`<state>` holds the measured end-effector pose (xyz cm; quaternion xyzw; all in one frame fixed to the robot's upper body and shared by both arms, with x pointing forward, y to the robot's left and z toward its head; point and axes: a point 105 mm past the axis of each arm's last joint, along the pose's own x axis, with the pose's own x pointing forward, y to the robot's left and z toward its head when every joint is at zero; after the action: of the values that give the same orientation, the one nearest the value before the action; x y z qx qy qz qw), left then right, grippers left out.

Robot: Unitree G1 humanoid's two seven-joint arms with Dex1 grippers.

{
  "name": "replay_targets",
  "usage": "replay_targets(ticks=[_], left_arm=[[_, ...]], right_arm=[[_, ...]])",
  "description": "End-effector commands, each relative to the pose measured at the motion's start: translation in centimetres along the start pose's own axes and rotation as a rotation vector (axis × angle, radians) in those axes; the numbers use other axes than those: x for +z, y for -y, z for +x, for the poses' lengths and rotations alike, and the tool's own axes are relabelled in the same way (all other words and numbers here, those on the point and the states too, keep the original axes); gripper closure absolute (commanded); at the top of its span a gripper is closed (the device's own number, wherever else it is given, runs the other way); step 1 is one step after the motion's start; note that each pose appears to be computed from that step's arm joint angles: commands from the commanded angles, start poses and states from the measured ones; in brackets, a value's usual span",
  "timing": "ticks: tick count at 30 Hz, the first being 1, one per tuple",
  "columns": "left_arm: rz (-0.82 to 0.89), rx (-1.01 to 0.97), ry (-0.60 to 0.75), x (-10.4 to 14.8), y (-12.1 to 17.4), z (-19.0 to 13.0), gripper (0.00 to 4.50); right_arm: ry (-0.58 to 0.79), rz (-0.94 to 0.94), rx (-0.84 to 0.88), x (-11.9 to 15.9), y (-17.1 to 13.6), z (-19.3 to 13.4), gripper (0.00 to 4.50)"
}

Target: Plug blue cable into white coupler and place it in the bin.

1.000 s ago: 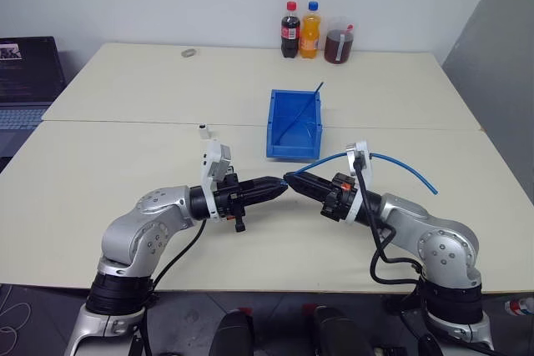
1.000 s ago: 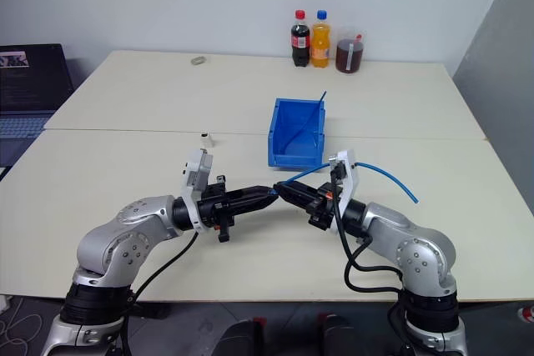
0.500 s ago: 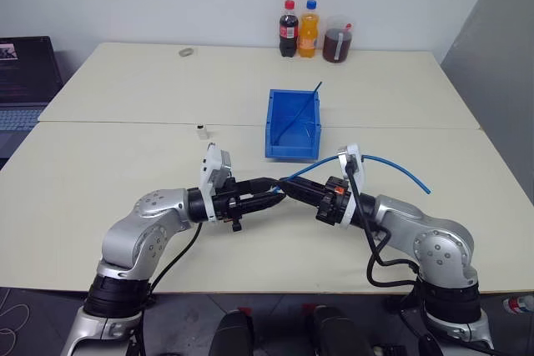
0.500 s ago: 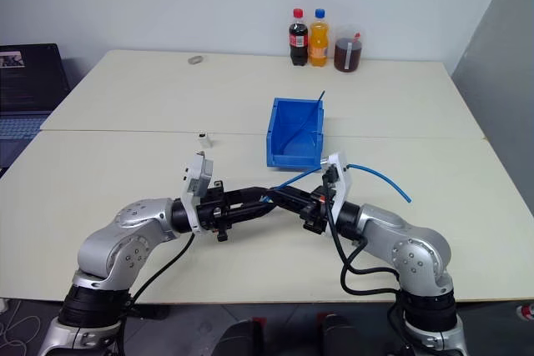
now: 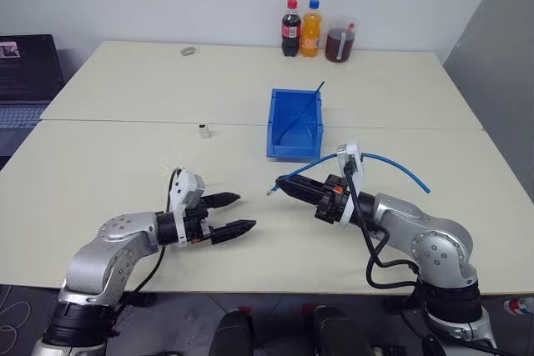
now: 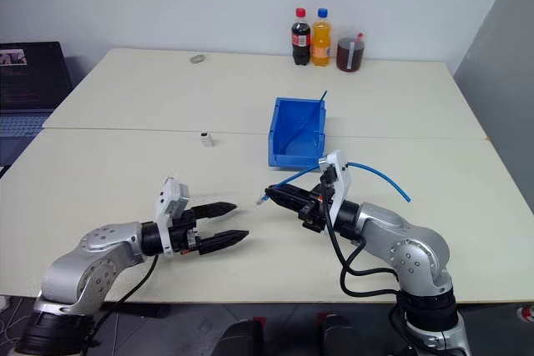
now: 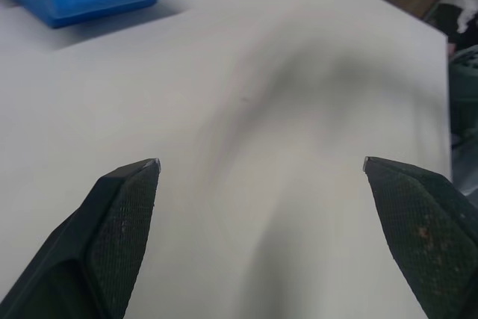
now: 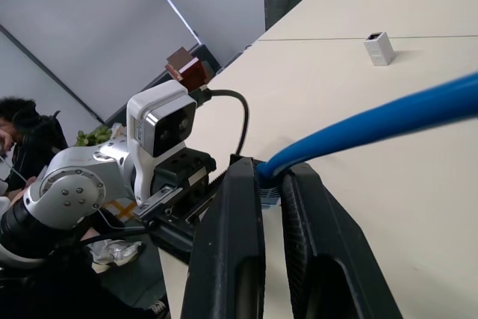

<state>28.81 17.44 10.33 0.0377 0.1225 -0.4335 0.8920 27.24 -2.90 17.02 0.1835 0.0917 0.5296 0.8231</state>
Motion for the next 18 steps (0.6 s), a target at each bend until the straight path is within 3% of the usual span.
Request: replay_targets(ticks=[1,6,18], left_arm=[[0.123,0.335,0.029,1.2,-4.3,-0.5,0.0],[0.064,0.63,0.018,1.7,-8.4,-0.5,0.0],[-0.104,0.879,0.005,3.0,-13.7,1.6,0.0]], right_arm=[[0.03,-0.029,0.015,0.7,-0.2,0.1,4.45],[0.032,-0.036,0.011,0.8,0.1,0.3,4.45],[0.044,-0.049,0.004,1.1,0.5,0.6,4.45]])
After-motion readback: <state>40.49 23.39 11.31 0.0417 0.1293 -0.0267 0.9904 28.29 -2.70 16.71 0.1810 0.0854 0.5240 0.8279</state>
